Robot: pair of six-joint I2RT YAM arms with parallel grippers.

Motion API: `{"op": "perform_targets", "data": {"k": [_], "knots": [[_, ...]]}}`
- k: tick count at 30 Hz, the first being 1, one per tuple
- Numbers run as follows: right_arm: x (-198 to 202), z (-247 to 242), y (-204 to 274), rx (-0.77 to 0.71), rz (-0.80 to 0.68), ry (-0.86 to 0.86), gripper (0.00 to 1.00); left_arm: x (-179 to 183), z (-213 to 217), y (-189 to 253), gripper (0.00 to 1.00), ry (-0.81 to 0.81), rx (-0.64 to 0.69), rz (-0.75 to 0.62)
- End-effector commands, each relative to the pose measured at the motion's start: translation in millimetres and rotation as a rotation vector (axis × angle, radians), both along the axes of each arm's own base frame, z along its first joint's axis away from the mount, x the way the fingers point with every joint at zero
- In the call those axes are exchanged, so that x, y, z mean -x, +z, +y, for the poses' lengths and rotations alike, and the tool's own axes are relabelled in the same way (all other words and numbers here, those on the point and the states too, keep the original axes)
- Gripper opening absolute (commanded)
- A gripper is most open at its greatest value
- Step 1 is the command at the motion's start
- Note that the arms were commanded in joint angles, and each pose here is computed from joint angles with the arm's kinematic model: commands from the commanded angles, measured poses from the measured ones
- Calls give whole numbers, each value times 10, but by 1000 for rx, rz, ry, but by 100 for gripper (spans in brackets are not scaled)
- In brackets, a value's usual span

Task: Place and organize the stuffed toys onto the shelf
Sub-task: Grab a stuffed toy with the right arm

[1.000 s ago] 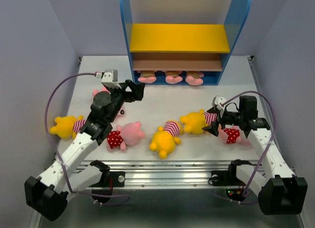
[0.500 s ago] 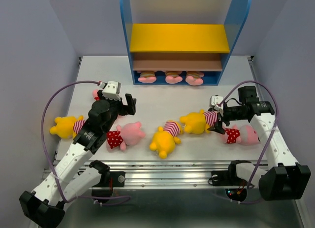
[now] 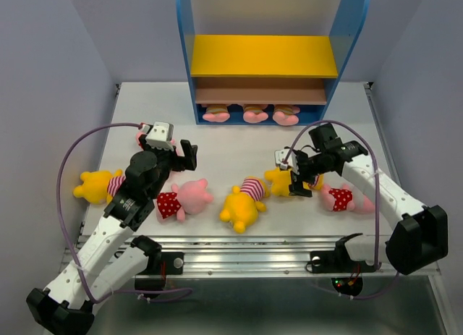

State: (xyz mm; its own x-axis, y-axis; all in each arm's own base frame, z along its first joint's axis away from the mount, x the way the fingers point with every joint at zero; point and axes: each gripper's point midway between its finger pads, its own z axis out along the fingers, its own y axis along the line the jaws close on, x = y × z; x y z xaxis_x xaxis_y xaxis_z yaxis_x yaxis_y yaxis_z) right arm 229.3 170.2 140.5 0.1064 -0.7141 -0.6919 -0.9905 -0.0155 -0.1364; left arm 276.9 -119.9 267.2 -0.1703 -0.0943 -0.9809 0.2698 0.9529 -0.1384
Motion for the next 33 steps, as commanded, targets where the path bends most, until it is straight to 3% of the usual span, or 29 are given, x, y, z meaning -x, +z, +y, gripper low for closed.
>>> {"op": "perform_targets", "data": {"k": [1,12,16,17,19,20,22,28,33], "knots": [[-227,84,25,8,-78,-27,99,-29,20,35,98,10,-6,-26],[-378,-23,-574,135,-39,-110,87,-35,-27,-11,98,-9,-1,-11],[-424,-153,-882,226,-22,-172,56,-34,-24,-25,99,-2,23,-18],[-436,-199,-953,251,3,-219,35,-28,-24,-34,99,-1,31,-17],[-480,-203,-935,254,17,-266,11,-10,-34,-30,99,-7,44,-18],[-485,-188,-893,241,29,-296,6,11,-80,-33,99,-36,48,-18],[-514,-146,-766,204,19,-321,1,68,-201,-7,99,-119,44,-31],[-606,26,56,-57,-5,-435,1,260,-525,90,99,-336,81,-80],[-440,346,1038,-391,135,-445,1,597,-988,238,99,-626,305,-68]]}}
